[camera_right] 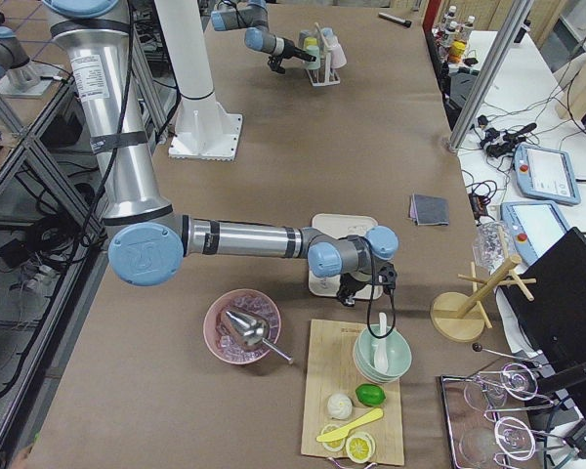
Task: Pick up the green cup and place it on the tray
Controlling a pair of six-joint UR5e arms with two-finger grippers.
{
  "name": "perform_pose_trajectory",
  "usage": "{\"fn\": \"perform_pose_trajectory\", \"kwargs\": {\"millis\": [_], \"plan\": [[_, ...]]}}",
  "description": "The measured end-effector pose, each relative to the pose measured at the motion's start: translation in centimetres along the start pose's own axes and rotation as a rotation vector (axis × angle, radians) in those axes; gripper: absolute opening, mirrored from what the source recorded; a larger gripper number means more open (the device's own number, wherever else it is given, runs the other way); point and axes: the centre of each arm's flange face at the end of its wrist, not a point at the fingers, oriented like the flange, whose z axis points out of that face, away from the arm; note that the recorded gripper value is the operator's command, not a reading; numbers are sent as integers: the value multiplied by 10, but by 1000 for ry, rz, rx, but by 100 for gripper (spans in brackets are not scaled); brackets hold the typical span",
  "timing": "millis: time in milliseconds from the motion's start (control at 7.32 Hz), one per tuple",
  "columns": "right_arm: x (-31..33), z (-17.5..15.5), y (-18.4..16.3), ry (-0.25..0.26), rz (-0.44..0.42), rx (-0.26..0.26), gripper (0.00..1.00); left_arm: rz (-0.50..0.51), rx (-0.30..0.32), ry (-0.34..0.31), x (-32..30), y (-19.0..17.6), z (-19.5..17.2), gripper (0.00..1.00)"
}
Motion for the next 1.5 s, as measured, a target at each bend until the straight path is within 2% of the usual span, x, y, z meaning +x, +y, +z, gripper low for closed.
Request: {"fn": "perform_pose_trajectory", "kwargs": {"millis": [410,957,1230,1366,1503], "plan": [[7,-22,-1,-91,28,6,0,-4,-7,6,-6,-15,5,98],[9,-54,-4,-160,35,40,0,-6,-32,20,-9,-12,17,96],[-10,-74,-10,-194,16,60,0,-8,-40,24,-9,-10,21,41],[-30,-85,-19,-205,13,70,0,-11,-44,27,-9,-8,23,23],[-66,-90,-25,-213,4,70,0,-14,-48,29,-10,-6,25,19]]}}
